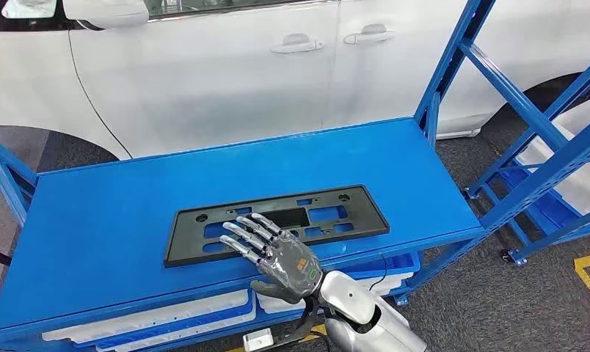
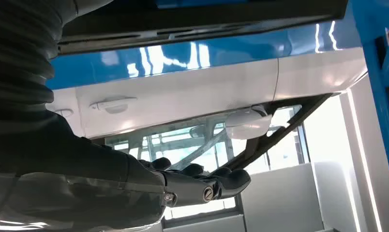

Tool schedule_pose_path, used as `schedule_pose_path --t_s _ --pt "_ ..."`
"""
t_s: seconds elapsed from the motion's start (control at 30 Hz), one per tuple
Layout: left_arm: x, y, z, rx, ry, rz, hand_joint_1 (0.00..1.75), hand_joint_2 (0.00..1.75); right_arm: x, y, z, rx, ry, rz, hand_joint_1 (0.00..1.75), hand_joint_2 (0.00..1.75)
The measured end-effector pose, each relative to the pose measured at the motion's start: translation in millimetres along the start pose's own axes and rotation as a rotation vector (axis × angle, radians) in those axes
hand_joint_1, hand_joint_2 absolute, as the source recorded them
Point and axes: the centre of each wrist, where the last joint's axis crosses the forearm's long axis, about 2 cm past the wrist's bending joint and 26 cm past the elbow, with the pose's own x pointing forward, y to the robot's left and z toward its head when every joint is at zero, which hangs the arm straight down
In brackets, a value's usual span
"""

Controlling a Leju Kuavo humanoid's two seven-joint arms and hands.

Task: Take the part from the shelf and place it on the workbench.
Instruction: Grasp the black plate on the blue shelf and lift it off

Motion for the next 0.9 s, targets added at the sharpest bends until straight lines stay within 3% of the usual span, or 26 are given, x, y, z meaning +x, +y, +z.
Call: schedule_pose_path --t_s 0.47,0.9 --pt "1.9 -0.5 0.0 -0.006 -0.003 -0.001 0.00 0.00 12.2 14.9 -30.2 0.021 -0.018 0.064 0.00 1.75" --pt "2.9 3.2 -0.5 -0.010 -0.006 -0.031 0.00 0.00 17.8 34.4 -42.0 0.068 0.002 0.104 0.00 1.75"
